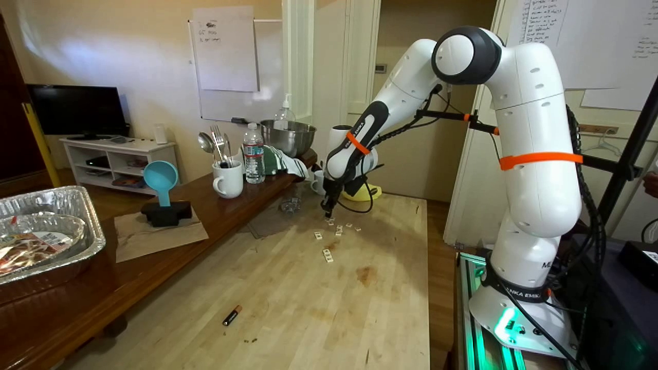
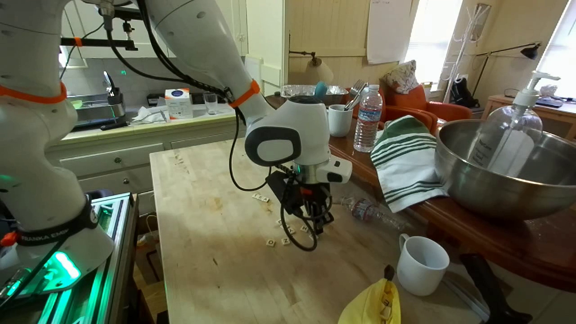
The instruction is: Spell the word 'Tear'.
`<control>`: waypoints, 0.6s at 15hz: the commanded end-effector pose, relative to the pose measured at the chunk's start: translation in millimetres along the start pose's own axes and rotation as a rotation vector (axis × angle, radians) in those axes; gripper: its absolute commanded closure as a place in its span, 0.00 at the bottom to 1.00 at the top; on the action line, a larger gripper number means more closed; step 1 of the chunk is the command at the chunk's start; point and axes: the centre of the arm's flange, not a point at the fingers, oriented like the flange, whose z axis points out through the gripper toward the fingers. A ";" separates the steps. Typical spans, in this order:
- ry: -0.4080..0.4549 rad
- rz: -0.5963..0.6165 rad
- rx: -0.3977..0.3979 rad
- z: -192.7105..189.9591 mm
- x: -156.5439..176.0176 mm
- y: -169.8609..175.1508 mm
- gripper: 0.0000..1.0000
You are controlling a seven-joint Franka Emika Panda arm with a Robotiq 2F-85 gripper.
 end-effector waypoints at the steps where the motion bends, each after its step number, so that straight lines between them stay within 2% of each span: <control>1: -0.015 -0.004 0.007 -3.3 -10.0 2.5 1.00; 9: -0.017 0.005 0.004 5.3 -15.3 6.9 1.00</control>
